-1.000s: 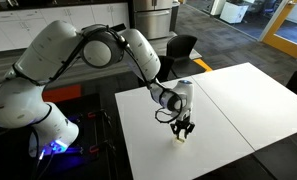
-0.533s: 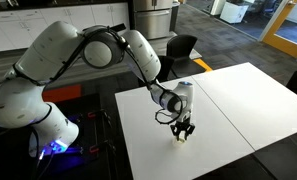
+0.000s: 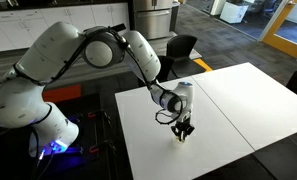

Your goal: Remove the marker from the cup and place it on the table

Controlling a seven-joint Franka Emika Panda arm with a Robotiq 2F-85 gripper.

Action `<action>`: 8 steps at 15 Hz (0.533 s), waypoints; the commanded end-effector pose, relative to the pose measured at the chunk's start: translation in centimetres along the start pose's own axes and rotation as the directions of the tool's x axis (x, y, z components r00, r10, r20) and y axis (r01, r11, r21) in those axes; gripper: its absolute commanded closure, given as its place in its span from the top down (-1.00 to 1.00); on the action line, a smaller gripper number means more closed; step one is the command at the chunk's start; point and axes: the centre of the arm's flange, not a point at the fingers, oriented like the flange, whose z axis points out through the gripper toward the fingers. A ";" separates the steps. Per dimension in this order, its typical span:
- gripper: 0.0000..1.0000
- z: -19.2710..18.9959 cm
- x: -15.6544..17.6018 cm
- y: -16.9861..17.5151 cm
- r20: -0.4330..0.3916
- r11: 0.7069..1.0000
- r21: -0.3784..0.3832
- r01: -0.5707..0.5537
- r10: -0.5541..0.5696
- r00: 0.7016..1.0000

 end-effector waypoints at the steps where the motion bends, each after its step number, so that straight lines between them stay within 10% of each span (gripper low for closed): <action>1: -0.90 -1.1 -0.5 -0.1 -0.027 1.000 -0.007 0.004 -0.004 1.000; 8: -0.90 -5.1 -2.0 1.9 -0.103 0.999 0.009 0.039 -0.038 0.994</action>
